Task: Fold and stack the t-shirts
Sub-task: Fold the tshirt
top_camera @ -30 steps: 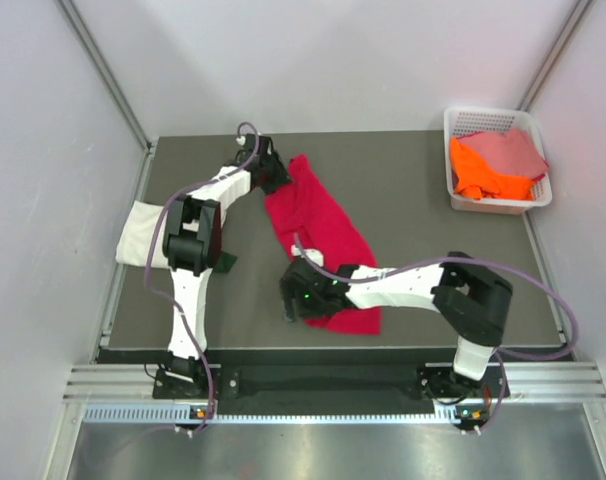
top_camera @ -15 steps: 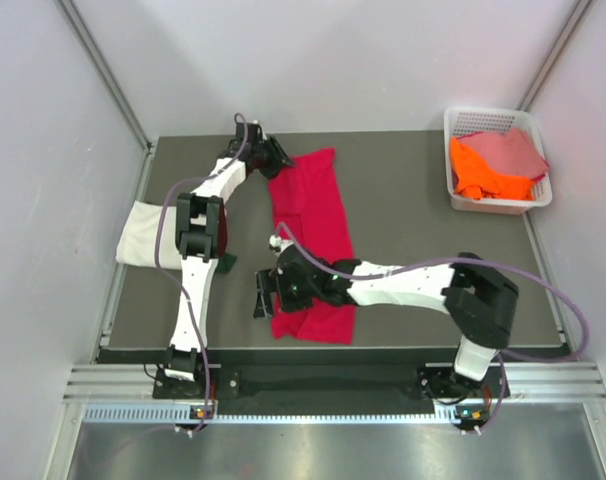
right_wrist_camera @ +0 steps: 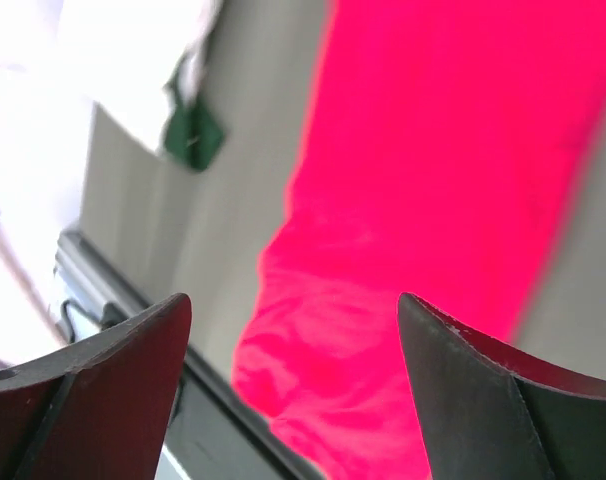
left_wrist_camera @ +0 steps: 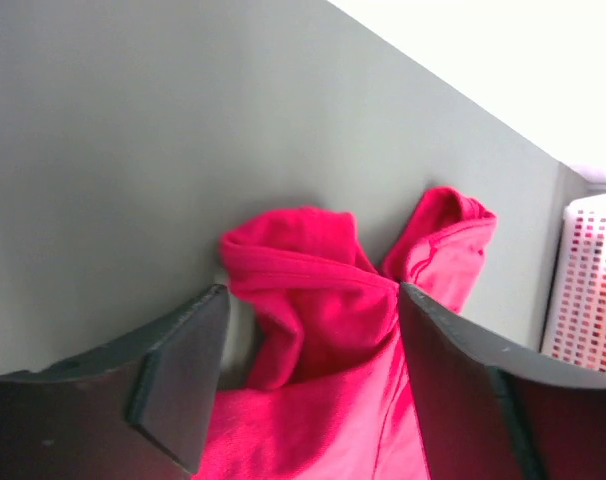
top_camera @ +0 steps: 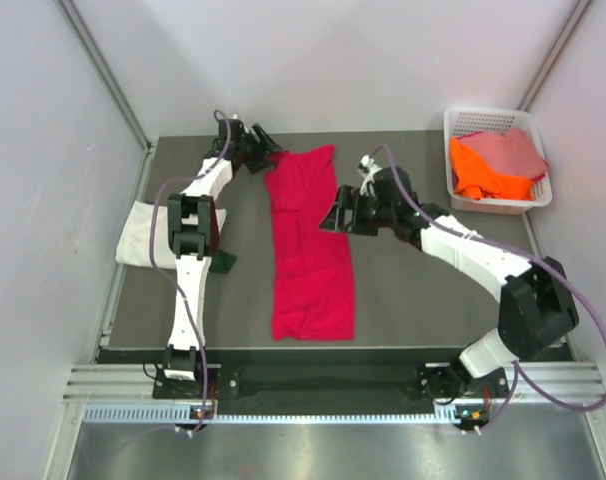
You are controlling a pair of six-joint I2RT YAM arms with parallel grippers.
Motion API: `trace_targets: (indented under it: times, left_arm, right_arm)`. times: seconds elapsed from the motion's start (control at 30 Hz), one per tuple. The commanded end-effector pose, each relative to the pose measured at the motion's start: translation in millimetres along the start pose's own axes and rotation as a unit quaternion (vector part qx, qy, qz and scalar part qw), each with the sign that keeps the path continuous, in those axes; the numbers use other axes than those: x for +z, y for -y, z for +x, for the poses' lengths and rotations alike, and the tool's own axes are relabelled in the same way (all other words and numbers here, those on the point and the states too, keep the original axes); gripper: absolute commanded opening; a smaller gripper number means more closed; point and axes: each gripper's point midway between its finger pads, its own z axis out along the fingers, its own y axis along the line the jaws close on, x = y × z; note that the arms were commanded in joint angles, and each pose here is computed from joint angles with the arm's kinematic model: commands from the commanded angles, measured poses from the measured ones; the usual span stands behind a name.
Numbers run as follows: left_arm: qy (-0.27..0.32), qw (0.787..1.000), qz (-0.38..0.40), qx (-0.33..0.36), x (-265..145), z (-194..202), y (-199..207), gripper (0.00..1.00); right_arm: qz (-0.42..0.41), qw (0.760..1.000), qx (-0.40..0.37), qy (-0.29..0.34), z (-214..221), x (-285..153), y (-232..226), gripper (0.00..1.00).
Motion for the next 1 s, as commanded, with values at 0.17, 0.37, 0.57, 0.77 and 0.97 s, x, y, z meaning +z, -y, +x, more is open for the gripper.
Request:
trace_targets:
  times: [0.17,0.37,0.57,0.77,0.97]
  left_arm:
    - [0.049,0.997,-0.046,0.031,-46,-30,12,0.76]
    - [0.054,0.992,-0.099,0.047,-87,-19,11,0.73]
    - [0.022,0.993,-0.11,0.032,-111,12,3,0.7]
    - [-0.02,0.994,-0.105,0.032,-104,46,-7,0.7]
    - [-0.046,0.994,-0.092,0.045,-82,60,-5,0.67]
  right_arm:
    - [-0.001,0.999,0.035,0.003,-81,9,78,0.86]
    - [0.013,0.995,0.093,-0.025,-100,30,136,0.97]
    - [-0.045,0.99,0.116,-0.071,-104,78,152,0.74]
    - [-0.055,0.985,0.134,-0.099,-101,111,174,0.74]
    - [-0.068,0.977,0.156,-0.132,-87,129,183,0.71]
